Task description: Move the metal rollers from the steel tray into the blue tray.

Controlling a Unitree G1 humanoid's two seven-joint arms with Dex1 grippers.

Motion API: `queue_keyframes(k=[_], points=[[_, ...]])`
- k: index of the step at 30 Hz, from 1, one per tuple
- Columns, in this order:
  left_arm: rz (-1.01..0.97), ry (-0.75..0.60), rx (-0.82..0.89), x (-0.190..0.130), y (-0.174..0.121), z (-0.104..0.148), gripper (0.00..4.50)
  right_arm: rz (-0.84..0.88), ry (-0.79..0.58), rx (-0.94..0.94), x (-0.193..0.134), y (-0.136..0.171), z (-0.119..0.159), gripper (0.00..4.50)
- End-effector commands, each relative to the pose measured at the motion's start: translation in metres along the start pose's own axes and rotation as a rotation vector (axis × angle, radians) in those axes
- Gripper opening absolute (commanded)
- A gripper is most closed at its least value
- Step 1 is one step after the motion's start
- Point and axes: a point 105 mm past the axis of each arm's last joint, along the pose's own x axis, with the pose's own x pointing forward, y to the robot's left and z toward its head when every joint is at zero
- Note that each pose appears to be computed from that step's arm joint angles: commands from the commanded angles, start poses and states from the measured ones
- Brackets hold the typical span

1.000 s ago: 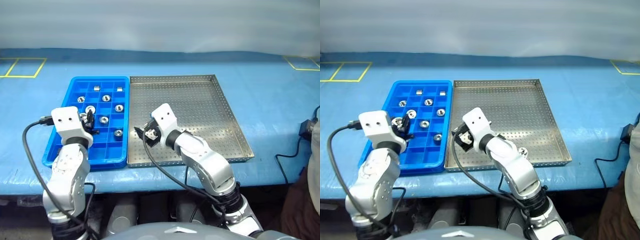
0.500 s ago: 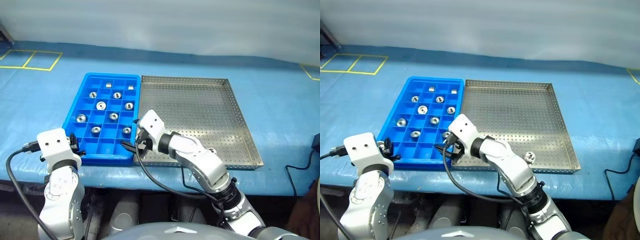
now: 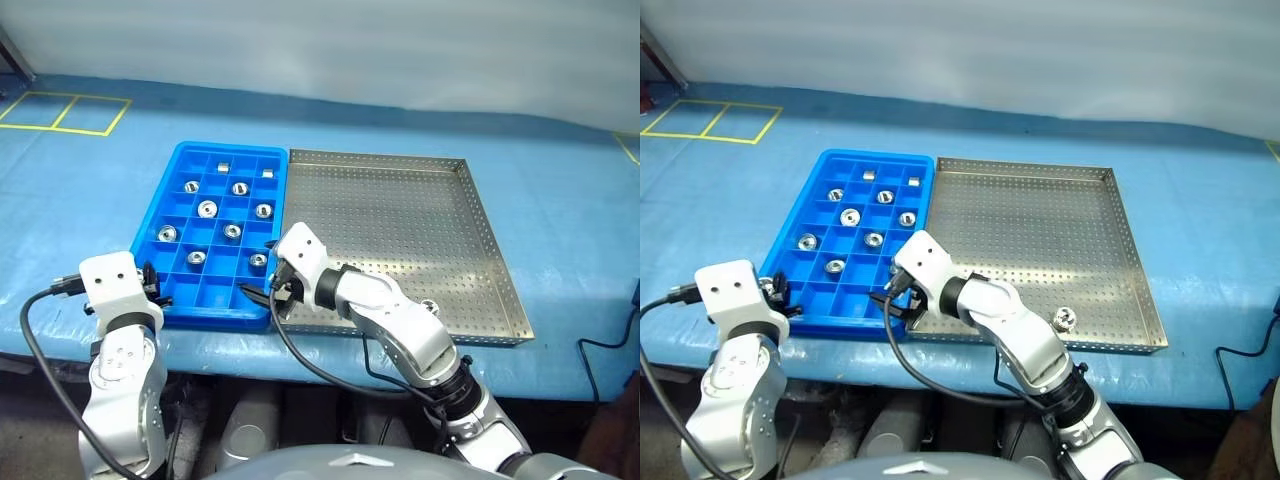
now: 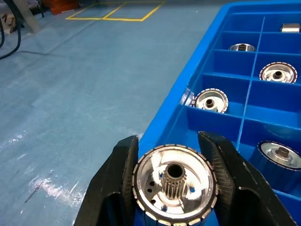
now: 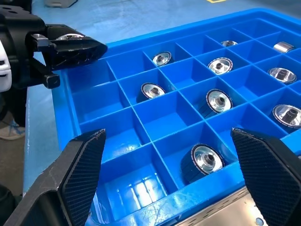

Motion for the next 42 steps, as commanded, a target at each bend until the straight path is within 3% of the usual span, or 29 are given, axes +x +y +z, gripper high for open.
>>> queue_keyframes(k=[1, 9, 12, 17, 21, 27, 33, 42], points=[[0.011, -0.037, -0.03, -0.002, 0.004, 0.008, 1.72, -0.035, -0.053, -0.013, -0.006, -0.003, 0.012, 4.5], [-0.062, -0.092, -0.038, 0.001, -0.008, 0.023, 4.4, -0.064, -0.057, -0.009, -0.021, -0.009, 0.014, 4.5], [-0.198, -0.136, -0.056, -0.002, -0.03, 0.036, 4.4, -0.145, -0.032, -0.006, -0.035, -0.027, 0.013, 4.5], [-0.588, -0.162, -0.03, -0.025, -0.085, 0.047, 4.4, -0.351, 0.078, 0.065, -0.066, -0.06, 0.005, 4.5], [-0.888, -0.112, 0.033, -0.05, -0.119, 0.038, 4.4, -0.442, 0.206, 0.146, -0.089, -0.068, -0.008, 4.5], [-1.207, -0.051, 0.164, -0.084, -0.141, 0.02, 4.4, -0.546, 0.349, 0.222, -0.114, -0.072, -0.028, 4.5], [-1.362, -0.038, 0.201, -0.101, -0.154, 0.014, 4.4, -0.61, 0.403, 0.262, -0.128, -0.073, -0.042, 4.5], [-1.422, -0.055, 0.224, -0.108, -0.163, 0.012, 4.4, -0.725, 0.535, 0.348, -0.157, -0.079, -0.081, 4.5]])
